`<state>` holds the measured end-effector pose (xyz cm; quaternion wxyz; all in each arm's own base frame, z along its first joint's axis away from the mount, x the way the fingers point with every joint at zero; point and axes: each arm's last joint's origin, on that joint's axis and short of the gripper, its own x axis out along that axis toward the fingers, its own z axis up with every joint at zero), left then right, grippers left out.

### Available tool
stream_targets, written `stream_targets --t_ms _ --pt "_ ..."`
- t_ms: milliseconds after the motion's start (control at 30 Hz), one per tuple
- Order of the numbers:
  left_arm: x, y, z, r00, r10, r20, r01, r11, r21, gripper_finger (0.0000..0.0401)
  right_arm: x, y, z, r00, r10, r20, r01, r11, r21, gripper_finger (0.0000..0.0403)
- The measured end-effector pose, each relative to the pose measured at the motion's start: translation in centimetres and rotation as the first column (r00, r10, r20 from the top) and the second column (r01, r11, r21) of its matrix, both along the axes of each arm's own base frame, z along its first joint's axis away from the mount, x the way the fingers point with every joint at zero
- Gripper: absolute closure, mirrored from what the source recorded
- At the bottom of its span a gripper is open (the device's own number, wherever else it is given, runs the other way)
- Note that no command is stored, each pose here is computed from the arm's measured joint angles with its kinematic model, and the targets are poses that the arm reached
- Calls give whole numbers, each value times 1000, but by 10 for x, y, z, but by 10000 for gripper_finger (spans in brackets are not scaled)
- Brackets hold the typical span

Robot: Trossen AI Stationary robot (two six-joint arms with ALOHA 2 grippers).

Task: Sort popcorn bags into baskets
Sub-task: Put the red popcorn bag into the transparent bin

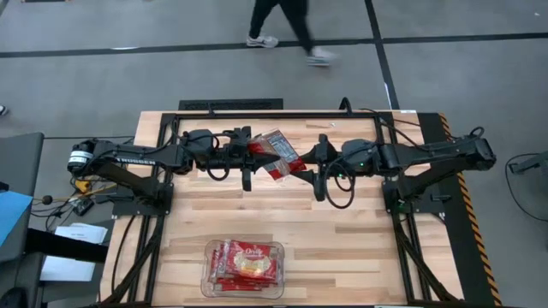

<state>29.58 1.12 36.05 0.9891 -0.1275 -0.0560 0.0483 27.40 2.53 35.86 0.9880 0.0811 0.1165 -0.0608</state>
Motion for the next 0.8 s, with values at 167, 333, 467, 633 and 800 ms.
stream_targets --t_ms 167,333,467,633,800 --pt "0 0 0 1000 4 0 -4 1000 -1 374 4 -1 -3 1000 5 -12 -5 1000 -22 314" --pt "0 1 -1 1000 22 -7 -22 999 -32 371 4 -1 -3 1000 6 -8 -6 1000 -24 389" --pt "0 1 -2 1000 15 -23 -16 999 -44 342 0 -2 3 1000 -19 5 20 999 -28 386" --pt "-2 3 -1 996 -94 -12 91 987 -131 269 -15 -1 33 995 -92 30 95 988 -120 393" --pt "-8 7 4 988 -156 15 155 949 -276 201 -36 -2 59 977 -209 -32 193 945 -265 397"
